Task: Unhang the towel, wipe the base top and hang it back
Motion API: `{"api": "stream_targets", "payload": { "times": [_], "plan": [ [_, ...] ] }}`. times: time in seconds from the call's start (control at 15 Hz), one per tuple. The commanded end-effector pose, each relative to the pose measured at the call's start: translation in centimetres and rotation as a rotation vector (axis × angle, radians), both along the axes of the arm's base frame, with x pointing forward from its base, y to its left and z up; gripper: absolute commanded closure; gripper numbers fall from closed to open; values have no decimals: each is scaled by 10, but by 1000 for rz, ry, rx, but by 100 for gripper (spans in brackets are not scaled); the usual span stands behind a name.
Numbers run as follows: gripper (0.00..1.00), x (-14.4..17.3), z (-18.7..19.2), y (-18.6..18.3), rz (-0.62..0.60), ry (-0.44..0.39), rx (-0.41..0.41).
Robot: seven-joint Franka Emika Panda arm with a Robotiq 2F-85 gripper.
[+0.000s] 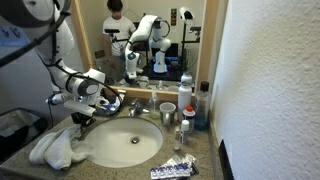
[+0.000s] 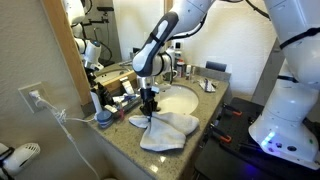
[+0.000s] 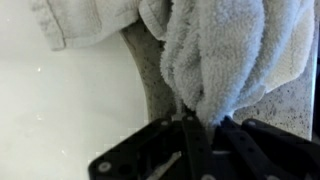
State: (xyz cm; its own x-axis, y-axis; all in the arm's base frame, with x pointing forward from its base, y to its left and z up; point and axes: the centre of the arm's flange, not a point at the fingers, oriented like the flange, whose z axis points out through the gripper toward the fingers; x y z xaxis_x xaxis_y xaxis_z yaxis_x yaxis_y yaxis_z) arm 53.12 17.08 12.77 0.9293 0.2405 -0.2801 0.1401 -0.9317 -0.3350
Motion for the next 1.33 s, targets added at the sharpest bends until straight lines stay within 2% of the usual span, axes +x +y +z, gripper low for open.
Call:
{"api": "stream_targets", "payload": {
  "times": [0.0,0.47,0.8,1.07,1.27],
  "plan": [
    [96,-22,-38,-11,27,150,-21],
    [96,-19,-45,20,73,209,52],
    [96,-15,-46,46,120,258,140],
    [96,-11,-44,58,88,190,200],
    [96,-8,-37,52,49,97,192]
  ]
}}
